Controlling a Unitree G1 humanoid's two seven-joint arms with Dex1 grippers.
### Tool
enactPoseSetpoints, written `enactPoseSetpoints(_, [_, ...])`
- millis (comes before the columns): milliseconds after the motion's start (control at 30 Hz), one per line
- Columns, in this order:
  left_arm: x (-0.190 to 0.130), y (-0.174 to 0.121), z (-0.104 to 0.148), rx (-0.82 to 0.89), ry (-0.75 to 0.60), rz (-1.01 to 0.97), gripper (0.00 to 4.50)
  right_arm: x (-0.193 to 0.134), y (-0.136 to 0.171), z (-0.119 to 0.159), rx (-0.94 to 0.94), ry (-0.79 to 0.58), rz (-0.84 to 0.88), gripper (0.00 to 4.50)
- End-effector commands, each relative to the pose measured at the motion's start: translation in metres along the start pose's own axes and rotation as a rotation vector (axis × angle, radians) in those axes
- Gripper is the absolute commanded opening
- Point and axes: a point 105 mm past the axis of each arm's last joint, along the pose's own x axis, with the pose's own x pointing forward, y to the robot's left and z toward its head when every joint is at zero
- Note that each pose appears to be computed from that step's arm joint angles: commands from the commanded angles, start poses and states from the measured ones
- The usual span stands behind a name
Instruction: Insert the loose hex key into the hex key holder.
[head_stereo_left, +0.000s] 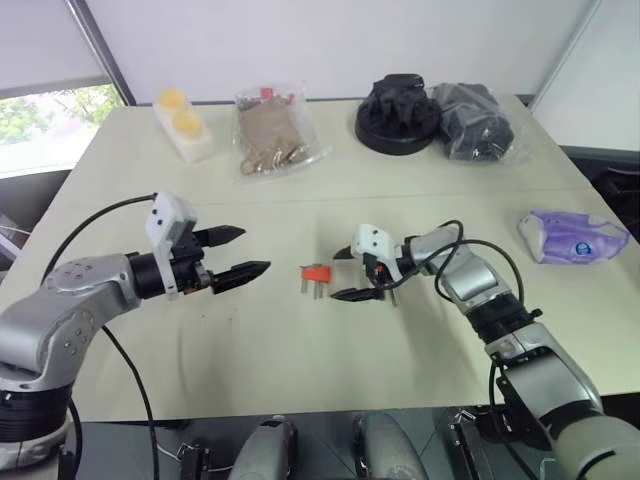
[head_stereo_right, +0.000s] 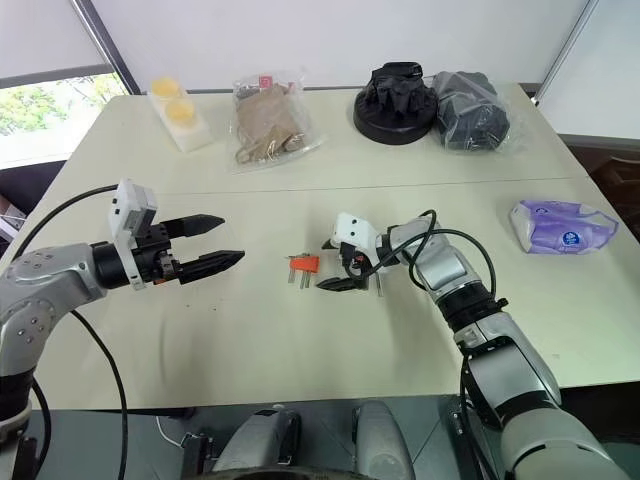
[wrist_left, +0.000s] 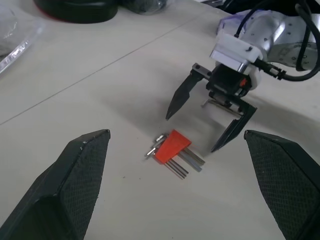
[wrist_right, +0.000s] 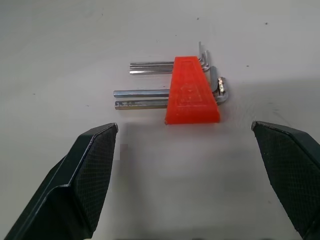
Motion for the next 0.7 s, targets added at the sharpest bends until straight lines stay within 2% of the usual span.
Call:
enactPoseSetpoints(33, [-0.005,-0.002,0.01,0.039,-0.017,0.007,4.5,0.0,-0.006,0.01,-0.051,-0.014,-0.017,4.46])
enactPoseSetpoints(700, [-0.006,-0.003,0.011,0.045,-0.012,0.014,4.5,0.019,-0.013,0.013,-0.013,-0.051,-0.023,4.46])
